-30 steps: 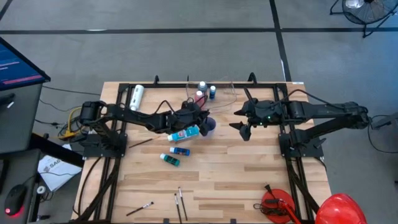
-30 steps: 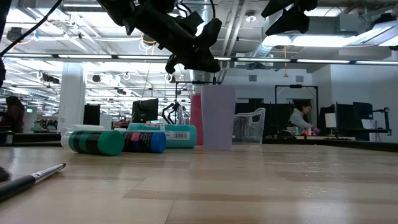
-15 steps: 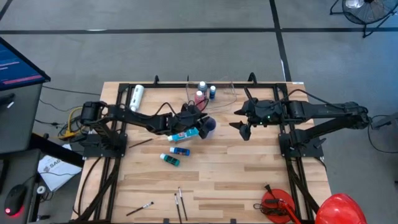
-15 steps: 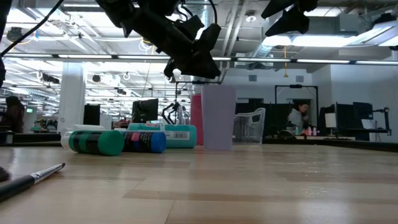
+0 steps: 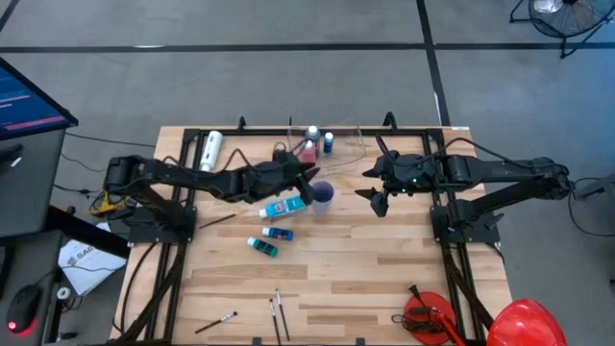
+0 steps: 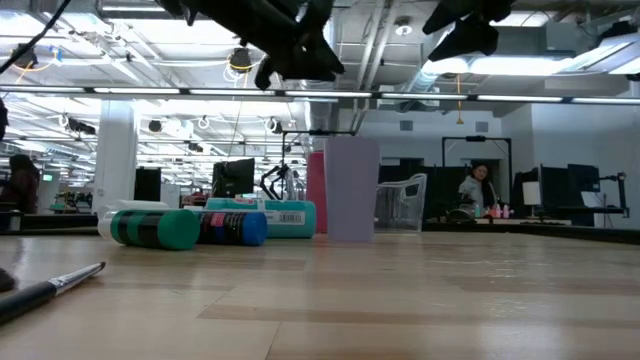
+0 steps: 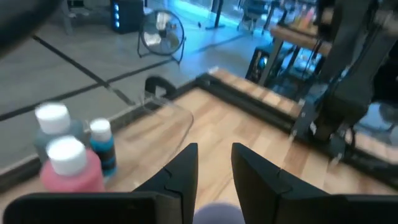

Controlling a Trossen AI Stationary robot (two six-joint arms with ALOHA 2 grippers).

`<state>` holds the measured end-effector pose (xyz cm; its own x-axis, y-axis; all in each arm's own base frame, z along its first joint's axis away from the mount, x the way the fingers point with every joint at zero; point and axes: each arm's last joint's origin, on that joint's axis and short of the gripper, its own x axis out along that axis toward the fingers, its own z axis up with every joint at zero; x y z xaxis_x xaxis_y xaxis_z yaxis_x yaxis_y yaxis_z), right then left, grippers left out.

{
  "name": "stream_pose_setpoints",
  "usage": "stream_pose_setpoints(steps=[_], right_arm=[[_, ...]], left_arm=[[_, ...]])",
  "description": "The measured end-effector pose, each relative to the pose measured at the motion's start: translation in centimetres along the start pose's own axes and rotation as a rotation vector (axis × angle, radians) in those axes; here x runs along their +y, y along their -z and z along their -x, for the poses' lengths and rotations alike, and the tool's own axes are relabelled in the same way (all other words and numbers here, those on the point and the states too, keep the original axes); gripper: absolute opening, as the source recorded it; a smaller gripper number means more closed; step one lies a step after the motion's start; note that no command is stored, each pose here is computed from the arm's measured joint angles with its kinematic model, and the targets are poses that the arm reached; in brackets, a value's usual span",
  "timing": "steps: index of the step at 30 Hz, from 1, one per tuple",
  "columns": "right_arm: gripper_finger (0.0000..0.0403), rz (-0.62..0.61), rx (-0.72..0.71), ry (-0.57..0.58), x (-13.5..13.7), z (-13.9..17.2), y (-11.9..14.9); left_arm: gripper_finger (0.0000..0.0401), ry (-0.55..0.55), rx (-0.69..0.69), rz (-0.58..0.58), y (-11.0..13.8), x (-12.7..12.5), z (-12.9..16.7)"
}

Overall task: Pick & Place Paint Supplies
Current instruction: Put the white paint bottle into the transparent bin

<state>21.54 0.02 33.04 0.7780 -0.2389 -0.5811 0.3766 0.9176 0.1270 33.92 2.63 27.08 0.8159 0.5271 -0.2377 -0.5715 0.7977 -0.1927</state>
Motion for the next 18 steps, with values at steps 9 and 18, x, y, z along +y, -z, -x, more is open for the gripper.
stream_pose_setpoints(steps=[9, 18], right_arm=[[0.0283, 0.001, 0.004, 0.001, 0.0, 0.0, 0.0], [0.0283, 0.001, 0.002, 0.000, 0.0, 0.0, 0.0]], left_arm=[[0.0090, 0.047, 0.153, -0.019, -0.7, 0.9, 2.6], [0.0090, -0.007, 0.417, -0.059, 1.1, 1.6, 5.1]])
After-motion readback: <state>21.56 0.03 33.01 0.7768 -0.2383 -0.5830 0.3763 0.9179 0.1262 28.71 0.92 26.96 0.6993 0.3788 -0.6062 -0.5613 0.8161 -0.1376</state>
